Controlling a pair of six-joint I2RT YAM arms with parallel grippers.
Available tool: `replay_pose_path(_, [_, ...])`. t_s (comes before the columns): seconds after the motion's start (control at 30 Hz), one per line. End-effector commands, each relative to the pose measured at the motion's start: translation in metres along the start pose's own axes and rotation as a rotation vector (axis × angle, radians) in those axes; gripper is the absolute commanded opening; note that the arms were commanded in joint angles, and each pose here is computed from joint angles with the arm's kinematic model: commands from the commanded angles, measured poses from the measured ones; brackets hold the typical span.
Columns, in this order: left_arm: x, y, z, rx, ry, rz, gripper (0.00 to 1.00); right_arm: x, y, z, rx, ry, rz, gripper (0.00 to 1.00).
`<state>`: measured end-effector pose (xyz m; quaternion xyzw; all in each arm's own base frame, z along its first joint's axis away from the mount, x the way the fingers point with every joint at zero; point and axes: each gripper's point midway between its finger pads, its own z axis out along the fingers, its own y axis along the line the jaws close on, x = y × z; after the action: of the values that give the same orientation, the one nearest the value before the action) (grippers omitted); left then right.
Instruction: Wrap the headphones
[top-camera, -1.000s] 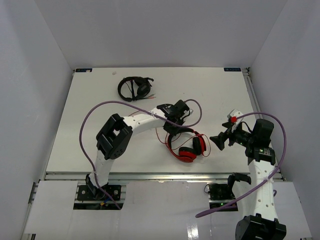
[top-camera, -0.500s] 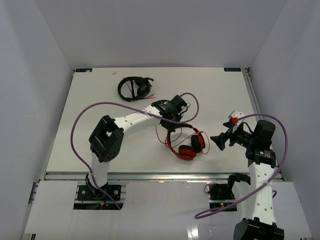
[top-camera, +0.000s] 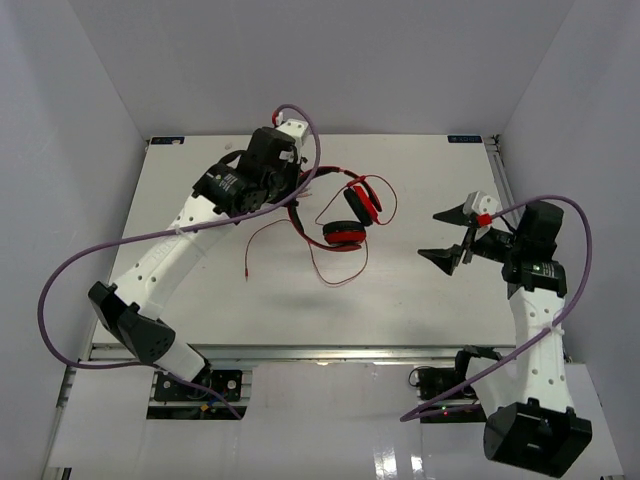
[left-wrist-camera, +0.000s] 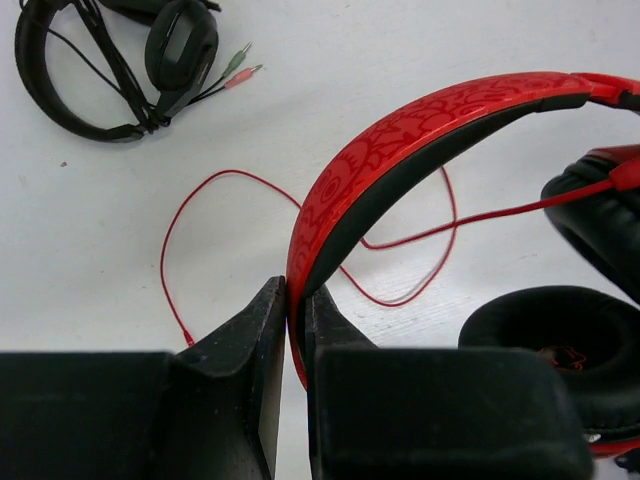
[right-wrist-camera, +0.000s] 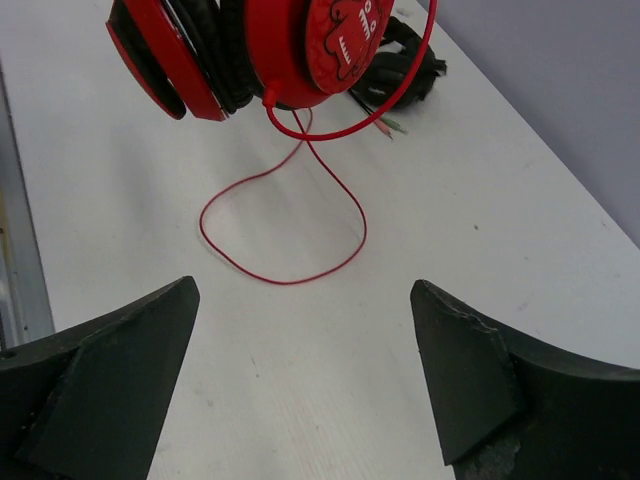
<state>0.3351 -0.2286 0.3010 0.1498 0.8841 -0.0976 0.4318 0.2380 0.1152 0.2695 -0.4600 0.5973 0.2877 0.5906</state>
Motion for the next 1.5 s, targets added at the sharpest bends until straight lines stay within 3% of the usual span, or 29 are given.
replay_pose_path(0.0, [-0.051,-0.018,-0.046,0.097,-0.099,-0.138,0.0,0.005,0.016,0.034,-0.219,-0.085,0.093,0.9])
replay_pose_path(0.17, [-0.083,-0.037,-0.068,0.199,-0.128,-0.261,0.0,0.022,0.066,0.088,-0.38,-0.073,-0.104,0.9])
replay_pose_path(0.33, [-0.107,-0.046,-0.089,0.271,-0.183,-0.321,0.0,0.026,0.035,0.116,-0.305,-0.069,-0.225,0.9])
replay_pose_path(0.7, [-0.111,-0.048,-0.103,0.305,-0.204,-0.358,0.0,0.029,0.003,0.135,-0.174,-0.078,-0.249,0.91])
replay_pose_path(0.87, [-0.111,-0.047,-0.107,0.305,-0.21,-0.355,0.0,0.01,0.007,0.13,-0.187,-0.114,-0.257,0.98])
replay_pose_path(1.17, [-0.115,-0.068,-0.116,0.438,-0.209,-0.401,0.0,0.049,-0.001,0.155,-0.195,-0.048,-0.087,0.98])
replay_pose_path(1.33, [-0.125,-0.075,-0.127,0.498,-0.234,-0.445,0.0,0.058,0.002,0.169,-0.208,-0.053,-0.008,0.88])
replay_pose_path(1.47, [-0.134,-0.078,-0.138,0.532,-0.255,-0.471,0.0,0.063,0.008,0.173,-0.237,-0.062,0.054,0.68])
